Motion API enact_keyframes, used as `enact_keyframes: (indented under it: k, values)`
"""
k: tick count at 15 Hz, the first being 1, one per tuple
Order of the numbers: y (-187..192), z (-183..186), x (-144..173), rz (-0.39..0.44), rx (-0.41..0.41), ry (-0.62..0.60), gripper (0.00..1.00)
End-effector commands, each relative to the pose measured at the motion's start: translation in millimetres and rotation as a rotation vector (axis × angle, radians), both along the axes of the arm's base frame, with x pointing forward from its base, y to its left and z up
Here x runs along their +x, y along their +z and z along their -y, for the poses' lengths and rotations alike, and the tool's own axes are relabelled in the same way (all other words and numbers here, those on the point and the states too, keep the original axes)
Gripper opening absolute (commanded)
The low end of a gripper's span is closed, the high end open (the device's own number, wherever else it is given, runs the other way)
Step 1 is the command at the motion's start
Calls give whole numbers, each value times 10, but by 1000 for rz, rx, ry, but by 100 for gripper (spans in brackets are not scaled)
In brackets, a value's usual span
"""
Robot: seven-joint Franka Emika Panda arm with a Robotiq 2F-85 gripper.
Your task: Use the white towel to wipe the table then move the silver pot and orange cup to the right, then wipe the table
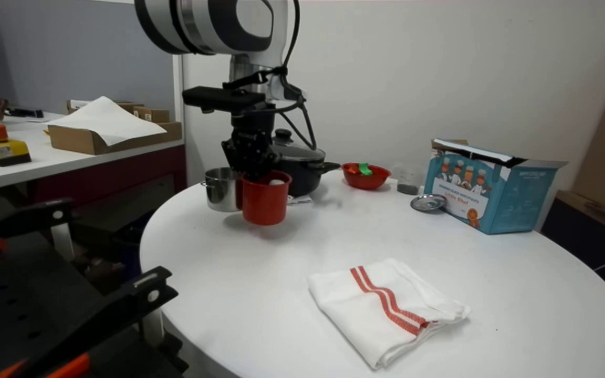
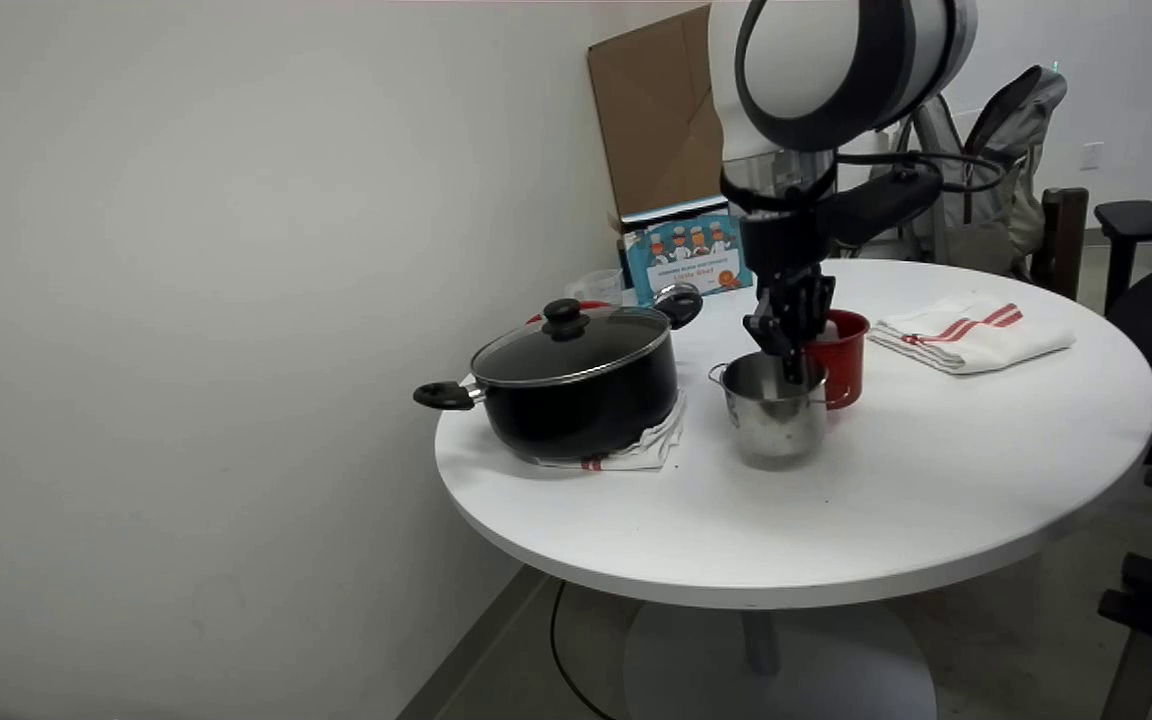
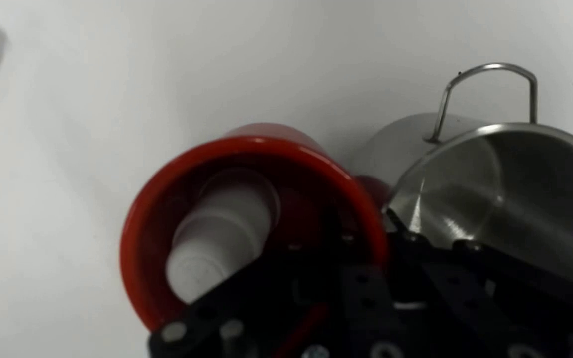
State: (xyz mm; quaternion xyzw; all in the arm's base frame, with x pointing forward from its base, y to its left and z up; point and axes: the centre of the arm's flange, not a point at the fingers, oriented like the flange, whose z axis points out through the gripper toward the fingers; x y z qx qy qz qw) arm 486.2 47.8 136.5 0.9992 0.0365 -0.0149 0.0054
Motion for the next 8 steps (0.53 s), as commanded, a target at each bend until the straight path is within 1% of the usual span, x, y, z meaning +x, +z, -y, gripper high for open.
enact_keyframes:
  k: [1,8]
  values:
    - [398,340,103,10,29,-26,7]
    - [895,1435,471,60,30,-129,7]
